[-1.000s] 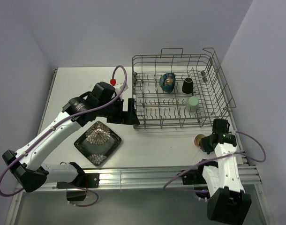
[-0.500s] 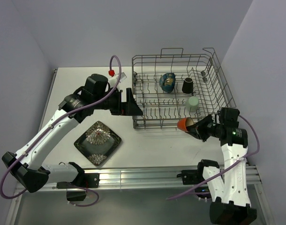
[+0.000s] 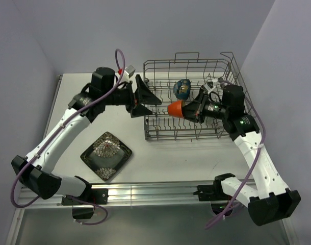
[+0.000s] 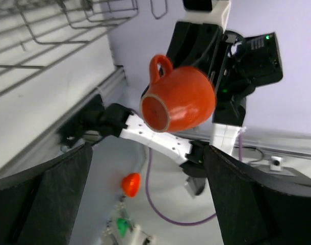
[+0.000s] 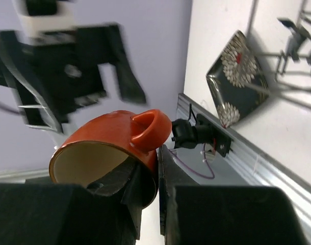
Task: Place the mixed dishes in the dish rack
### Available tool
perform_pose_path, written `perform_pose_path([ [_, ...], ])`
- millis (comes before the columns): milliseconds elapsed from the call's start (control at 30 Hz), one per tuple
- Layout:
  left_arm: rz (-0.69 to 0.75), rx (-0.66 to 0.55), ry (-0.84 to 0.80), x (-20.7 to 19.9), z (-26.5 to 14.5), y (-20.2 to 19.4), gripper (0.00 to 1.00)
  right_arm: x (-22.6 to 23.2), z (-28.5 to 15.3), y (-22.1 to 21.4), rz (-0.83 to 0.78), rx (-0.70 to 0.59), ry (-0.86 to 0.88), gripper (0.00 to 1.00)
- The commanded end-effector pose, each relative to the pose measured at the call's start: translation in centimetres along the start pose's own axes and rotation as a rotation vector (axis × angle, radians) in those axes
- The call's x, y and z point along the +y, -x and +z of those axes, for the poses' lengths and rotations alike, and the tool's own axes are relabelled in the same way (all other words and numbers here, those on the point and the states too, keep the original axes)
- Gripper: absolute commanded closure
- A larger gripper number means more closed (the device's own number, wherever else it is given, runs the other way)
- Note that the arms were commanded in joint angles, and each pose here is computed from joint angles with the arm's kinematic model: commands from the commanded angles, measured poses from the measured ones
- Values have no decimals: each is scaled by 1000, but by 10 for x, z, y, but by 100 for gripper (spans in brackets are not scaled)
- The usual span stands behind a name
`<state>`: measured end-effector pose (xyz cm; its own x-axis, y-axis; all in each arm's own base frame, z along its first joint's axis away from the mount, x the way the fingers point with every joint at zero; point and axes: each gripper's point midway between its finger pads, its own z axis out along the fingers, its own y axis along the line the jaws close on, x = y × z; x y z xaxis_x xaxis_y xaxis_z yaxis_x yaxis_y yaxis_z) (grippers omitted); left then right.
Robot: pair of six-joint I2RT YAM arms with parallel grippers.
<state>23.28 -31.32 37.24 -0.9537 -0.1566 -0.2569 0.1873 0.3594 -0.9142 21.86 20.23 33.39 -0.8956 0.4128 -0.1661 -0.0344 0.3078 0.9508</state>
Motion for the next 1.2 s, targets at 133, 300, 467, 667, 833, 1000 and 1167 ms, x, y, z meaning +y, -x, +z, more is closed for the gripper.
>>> perform_pose_path([
  [133,-378,56,-374,-53,-26,-25,2,59,6,6,-276,2,265,100],
  [300,-413,35,-365,-57,-30,-25,1,49,16,-5,-283,47,273,100],
  [467,-516,27,-434,-65,-37,-27,1,41,23,-17,-315,61,283,100],
  [667,-532,57,-404,-64,-30,-37,1,53,21,-25,-355,52,333,100],
  [833,-527,57,-365,-56,-26,-41,1,63,17,-24,-375,21,349,100],
  [1000,-551,57,-355,-47,-23,-42,1,66,19,-32,-399,40,354,100],
  [1167,-550,66,-351,-47,-18,-43,1,70,27,-42,-404,64,369,100],
])
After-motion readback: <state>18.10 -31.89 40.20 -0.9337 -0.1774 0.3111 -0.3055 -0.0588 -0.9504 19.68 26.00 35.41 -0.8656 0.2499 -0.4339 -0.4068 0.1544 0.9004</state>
